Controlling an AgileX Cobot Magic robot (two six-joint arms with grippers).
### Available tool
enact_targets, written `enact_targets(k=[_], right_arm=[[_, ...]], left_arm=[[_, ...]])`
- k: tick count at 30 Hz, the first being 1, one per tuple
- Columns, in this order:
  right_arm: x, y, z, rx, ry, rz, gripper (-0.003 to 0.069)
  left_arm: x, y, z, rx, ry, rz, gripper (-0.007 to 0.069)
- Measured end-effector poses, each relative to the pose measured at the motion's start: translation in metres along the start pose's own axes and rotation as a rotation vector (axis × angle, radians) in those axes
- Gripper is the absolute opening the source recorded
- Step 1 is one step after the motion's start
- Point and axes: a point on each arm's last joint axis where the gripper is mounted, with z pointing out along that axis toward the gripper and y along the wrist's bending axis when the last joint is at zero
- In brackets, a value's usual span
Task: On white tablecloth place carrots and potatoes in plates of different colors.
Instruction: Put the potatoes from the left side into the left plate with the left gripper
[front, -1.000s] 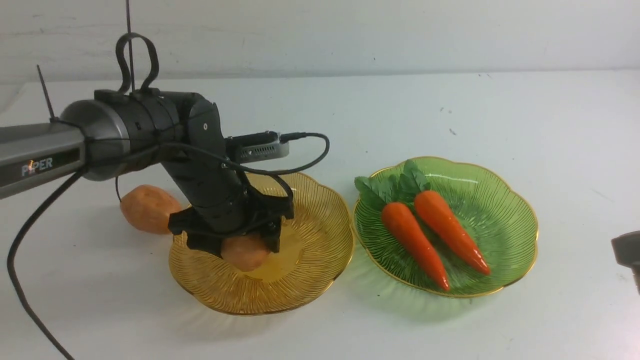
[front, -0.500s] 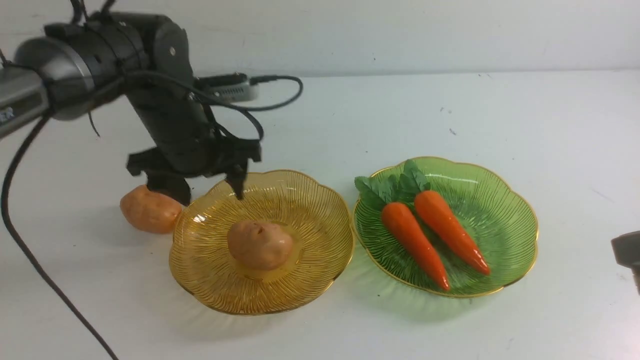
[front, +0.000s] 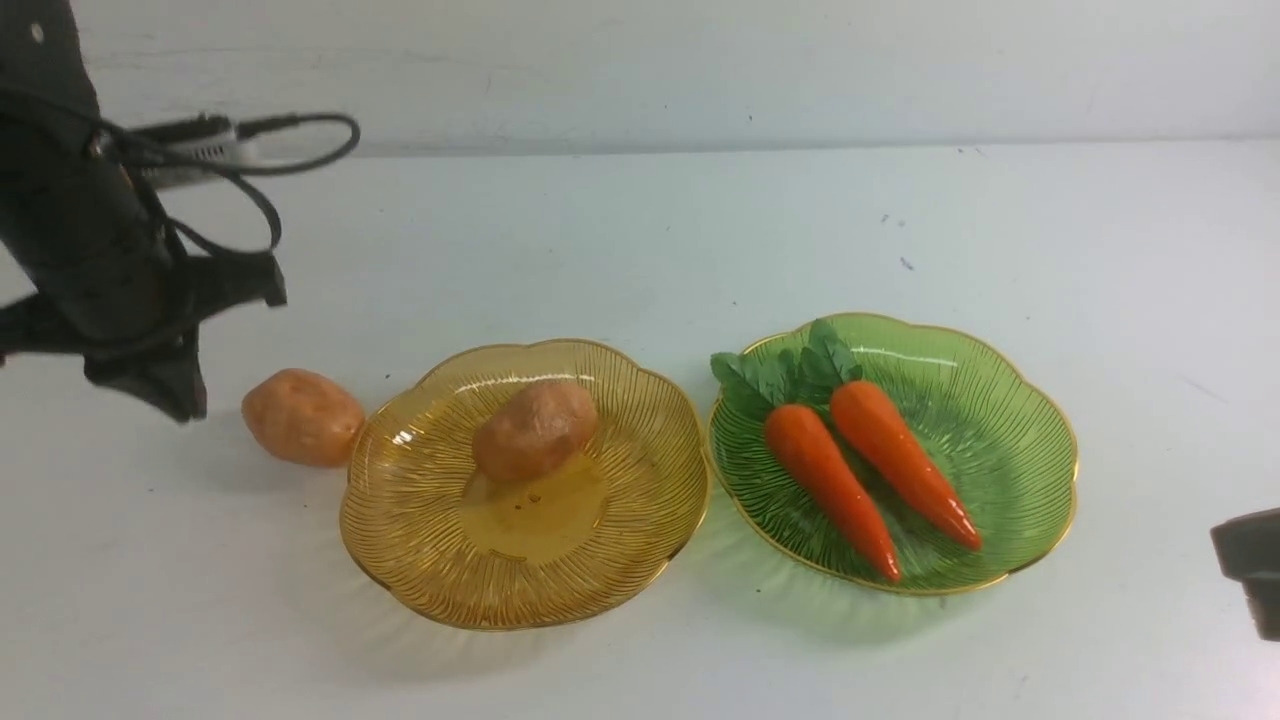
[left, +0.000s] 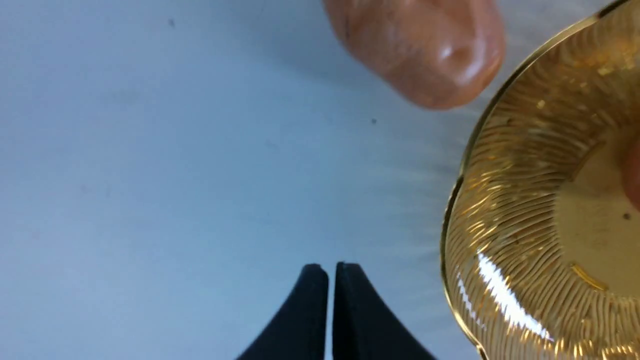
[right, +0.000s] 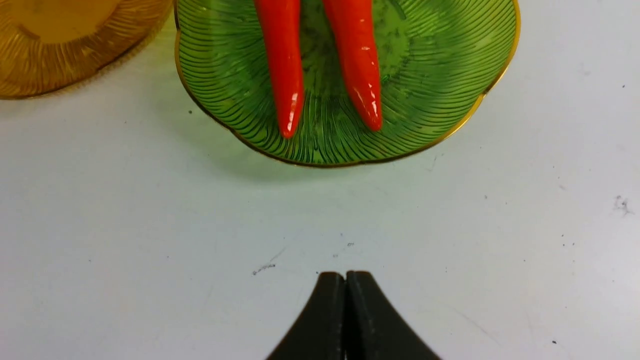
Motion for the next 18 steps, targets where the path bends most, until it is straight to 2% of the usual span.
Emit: enact_targets(k=[4,6,7,8,12,13,18], right_arm=[[0.000,0.000,0.000,-0.001,-0.004,0.001,-0.0015],[-0.001,0.000,0.000,-0.002,-0.014,0.003,-0.0015],[-0.001,0.000,0.000,-0.002,-0.014,0.003,-0.0015],[-0.001,0.000,0.000,-0.003,-0.018,0.003,-0.0015],[-0.001,0.000,0.000,-0.003,-0.019,0.003,-0.0015],[-0.001,0.000,0.000,-0.003,-0.019,0.003,-0.0015],[-0.002,0.000,0.000,-0.002,-0.028,0.003,-0.0015]], left_arm=[[0.000,-0.001,0.013,-0.001,0.024,-0.049,0.0043],[-0.005,-0.005,0.019,0.033,-0.005,-0.096,0.0111],[-0.006,-0.005,0.020,0.036,-0.005,-0.096,0.0111],[-0.010,-0.007,0.023,0.050,-0.032,-0.126,0.0164],[-0.018,-0.010,0.033,0.073,-0.072,-0.182,0.0281],[-0.021,-0.011,0.039,0.075,-0.084,-0.205,0.0348],[-0.032,-0.015,0.058,0.103,-0.121,-0.290,0.0563]])
